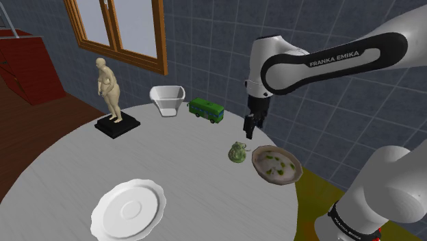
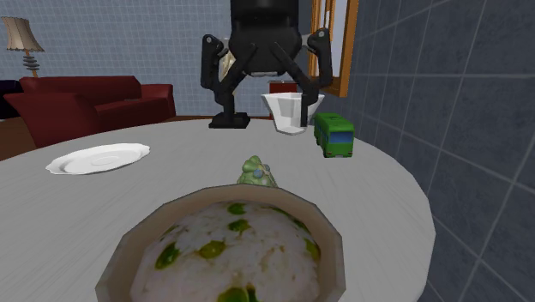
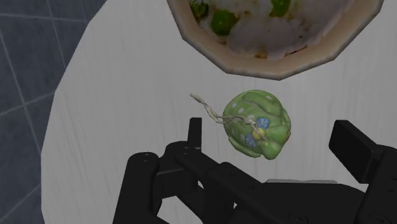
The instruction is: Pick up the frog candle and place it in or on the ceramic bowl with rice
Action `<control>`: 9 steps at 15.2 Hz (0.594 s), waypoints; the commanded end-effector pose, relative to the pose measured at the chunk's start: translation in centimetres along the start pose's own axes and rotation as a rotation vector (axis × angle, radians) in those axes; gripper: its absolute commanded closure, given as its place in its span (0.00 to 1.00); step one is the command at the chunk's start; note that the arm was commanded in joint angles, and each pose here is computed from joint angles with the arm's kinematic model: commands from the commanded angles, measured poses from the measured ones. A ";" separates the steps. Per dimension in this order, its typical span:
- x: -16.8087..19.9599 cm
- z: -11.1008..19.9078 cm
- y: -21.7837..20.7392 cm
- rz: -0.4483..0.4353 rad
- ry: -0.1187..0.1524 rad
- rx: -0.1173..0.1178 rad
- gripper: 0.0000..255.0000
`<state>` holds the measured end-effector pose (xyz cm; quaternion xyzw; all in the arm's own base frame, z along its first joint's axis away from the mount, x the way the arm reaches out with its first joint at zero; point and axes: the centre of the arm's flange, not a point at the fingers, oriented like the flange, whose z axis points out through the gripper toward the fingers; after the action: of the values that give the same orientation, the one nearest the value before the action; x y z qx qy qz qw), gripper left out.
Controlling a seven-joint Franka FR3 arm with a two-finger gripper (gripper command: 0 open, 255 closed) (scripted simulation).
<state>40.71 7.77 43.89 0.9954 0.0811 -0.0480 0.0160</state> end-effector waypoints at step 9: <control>3.8 5.7 -2.1 0.005 0.017 0.000 0.00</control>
<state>43.70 10.19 38.44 0.9960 0.0787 -0.0399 0.0156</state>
